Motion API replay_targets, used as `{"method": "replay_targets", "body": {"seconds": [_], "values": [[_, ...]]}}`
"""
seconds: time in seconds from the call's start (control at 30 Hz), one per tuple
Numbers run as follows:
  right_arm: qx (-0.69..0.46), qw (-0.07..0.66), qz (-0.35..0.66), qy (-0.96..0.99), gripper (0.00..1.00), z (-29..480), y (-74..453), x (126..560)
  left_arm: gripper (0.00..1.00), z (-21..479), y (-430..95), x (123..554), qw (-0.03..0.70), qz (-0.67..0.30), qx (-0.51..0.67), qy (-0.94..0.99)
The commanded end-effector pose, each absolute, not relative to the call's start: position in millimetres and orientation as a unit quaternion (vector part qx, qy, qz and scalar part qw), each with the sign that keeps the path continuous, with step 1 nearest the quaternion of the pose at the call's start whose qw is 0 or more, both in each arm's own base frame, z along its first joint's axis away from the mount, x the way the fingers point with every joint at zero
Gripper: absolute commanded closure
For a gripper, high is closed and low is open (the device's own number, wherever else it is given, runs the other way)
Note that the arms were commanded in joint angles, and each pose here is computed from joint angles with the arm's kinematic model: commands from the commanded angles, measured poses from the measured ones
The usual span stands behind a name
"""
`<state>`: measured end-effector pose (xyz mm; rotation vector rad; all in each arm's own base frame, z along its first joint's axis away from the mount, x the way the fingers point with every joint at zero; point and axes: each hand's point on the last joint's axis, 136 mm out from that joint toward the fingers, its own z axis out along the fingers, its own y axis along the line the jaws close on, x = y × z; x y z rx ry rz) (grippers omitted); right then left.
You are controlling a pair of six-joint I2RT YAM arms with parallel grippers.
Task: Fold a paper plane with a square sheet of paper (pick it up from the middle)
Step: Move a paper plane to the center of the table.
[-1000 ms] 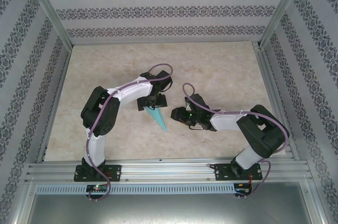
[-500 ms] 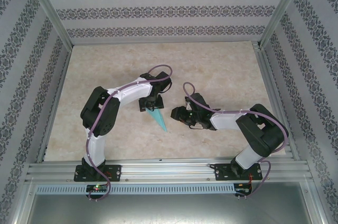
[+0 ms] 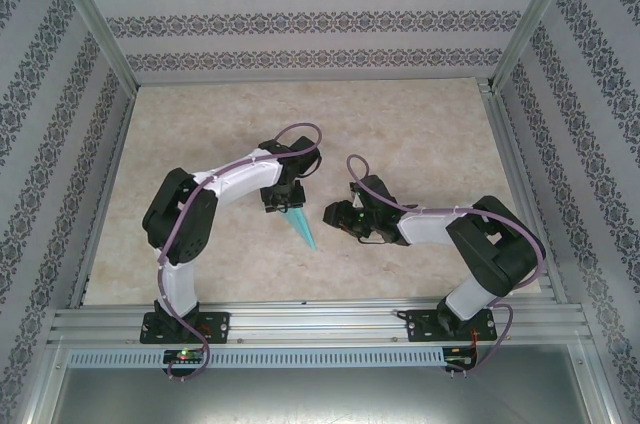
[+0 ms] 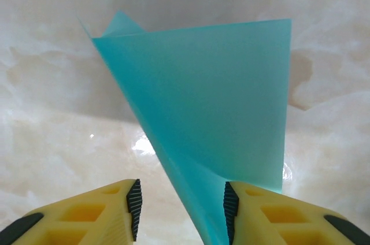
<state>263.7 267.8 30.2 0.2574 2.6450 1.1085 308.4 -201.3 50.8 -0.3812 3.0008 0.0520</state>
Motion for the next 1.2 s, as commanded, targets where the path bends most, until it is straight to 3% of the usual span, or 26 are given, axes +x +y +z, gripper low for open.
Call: {"method": "replay_targets", "body": {"seconds": [0.0, 0.37, 0.53, 0.6, 0.8, 0.97, 1.17], "values": [[0.075, 0.12, 0.398, 0.906, 0.52, 28.0, 280.7, 267.1, 0.57, 61.7, -199.9, 309.4, 0.076, 0.006, -0.132, 0.988], [0.073, 0.118, 0.407, 0.903, 0.51, 30.5, 281.7, 272.3, 0.67, 57.4, -199.0, 308.4, 0.072, -0.019, -0.14, 0.987], [0.056, 0.104, 0.426, 0.897, 0.51, 36.0, 294.5, 274.8, 0.65, 57.0, -197.6, 308.6, 0.076, -0.029, -0.144, 0.986], [0.055, 0.104, 0.427, 0.896, 0.51, 36.3, 296.2, 276.0, 0.71, 58.8, -200.9, 310.0, 0.081, -0.046, -0.141, 0.986], [0.006, 0.086, 0.459, 0.884, 0.51, 50.2, 323.8, 272.8, 0.71, 58.2, -190.0, 308.2, 0.086, -0.04, -0.154, 0.983], [-0.027, 0.079, 0.463, 0.882, 0.51, 53.9, 340.4, 271.7, 0.81, 60.7, -186.7, 306.2, 0.099, -0.053, -0.161, 0.981], [-0.033, 0.071, 0.446, 0.892, 0.51, 44.5, 345.5, 274.4, 0.85, 55.6, -184.7, 300.7, 0.093, -0.056, -0.16, 0.981]]}}
